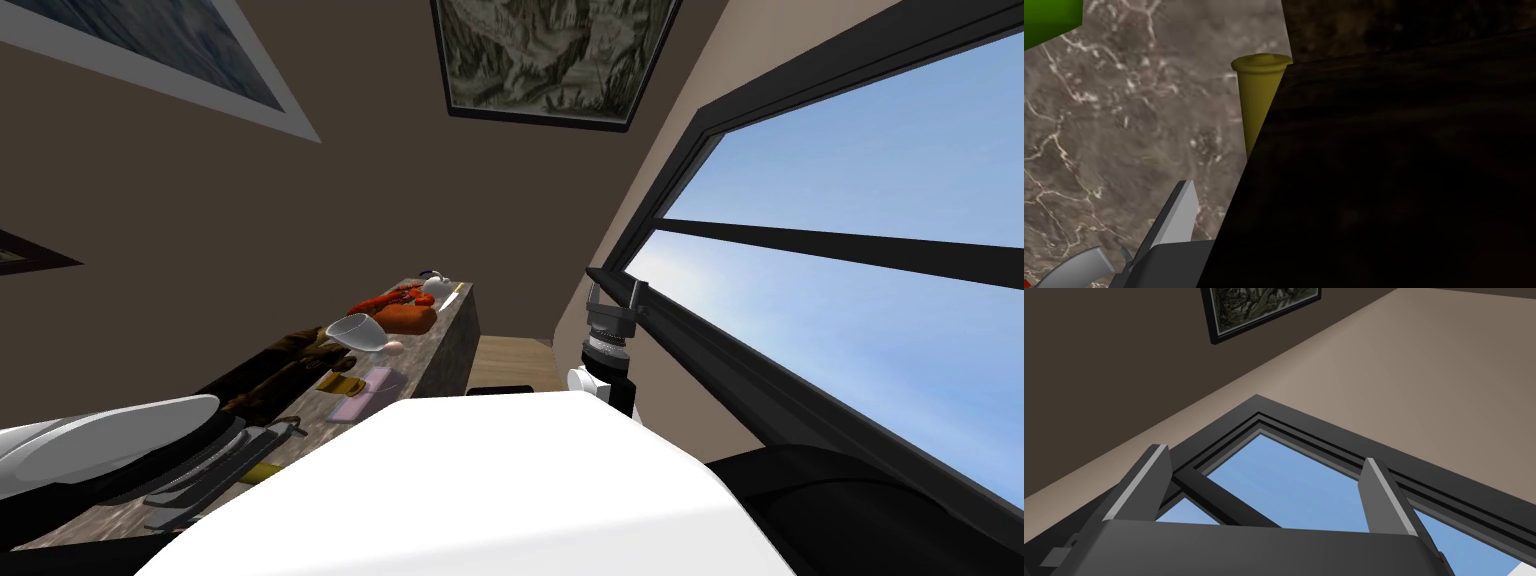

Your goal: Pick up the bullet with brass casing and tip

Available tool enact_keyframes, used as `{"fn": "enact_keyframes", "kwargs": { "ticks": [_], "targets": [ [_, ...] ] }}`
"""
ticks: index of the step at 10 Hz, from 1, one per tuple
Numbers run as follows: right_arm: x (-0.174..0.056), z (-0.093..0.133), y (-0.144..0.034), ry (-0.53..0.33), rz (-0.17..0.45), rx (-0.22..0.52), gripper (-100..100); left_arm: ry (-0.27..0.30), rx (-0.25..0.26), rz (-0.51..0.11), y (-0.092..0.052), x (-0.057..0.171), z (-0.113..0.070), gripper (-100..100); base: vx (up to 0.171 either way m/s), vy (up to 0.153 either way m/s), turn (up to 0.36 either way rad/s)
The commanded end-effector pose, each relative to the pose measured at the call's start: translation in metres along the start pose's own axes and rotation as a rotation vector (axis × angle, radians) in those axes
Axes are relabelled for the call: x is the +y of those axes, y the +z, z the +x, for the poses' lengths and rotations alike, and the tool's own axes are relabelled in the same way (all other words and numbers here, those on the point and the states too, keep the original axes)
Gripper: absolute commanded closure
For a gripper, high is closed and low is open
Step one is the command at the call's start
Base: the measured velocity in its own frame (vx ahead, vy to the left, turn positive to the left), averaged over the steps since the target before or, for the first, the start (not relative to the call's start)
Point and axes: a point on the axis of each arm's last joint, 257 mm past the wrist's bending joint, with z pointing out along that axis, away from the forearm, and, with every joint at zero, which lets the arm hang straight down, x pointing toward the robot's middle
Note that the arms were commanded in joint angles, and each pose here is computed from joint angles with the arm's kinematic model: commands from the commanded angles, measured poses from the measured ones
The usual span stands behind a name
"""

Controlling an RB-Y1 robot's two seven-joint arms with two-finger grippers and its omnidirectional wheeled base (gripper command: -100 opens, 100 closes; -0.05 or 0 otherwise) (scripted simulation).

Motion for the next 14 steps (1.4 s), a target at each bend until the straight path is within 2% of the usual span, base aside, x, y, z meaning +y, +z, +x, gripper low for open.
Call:
{"fn": "enact_keyframes", "kwargs": {
  "ticks": [1, 2, 6, 7, 8, 14],
  "targets": [
    [0.000, 0.000, 0.000, 0.000, 0.000, 0.000, 0, 0.000, 0.000, 0.000, 0.000, 0.000, 0.000, -100, 0.019, -0.015, 0.013],
    [0.000, 0.000, 0.000, 0.000, 0.000, 0.000, 0, 0.003, 0.001, -0.001, 0.000, 0.000, 0.000, 100, 0.000, 0.000, 0.000],
    [0.000, 0.000, 0.000, 0.000, 0.000, 0.000, 0, 0.003, 0.001, 0.005, 0.000, -0.003, 0.001, 100, -0.001, 0.001, 0.006],
    [0.000, 0.000, 0.000, 0.000, 0.000, 0.000, 0, 0.003, 0.001, 0.006, 0.000, -0.003, 0.001, 0, 0.000, 0.000, 0.000],
    [0.000, 0.000, 0.000, 0.000, 0.000, 0.000, 0, -0.008, -0.003, -0.001, -0.007, 0.006, -0.005, 100, -0.032, 0.018, -0.101],
    [0.000, 0.000, 0.000, 0.000, 0.000, 0.000, 0, -0.037, -0.008, 0.001, -0.029, 0.022, -0.020, 100, -0.063, 0.039, -0.054]
  ]
}}
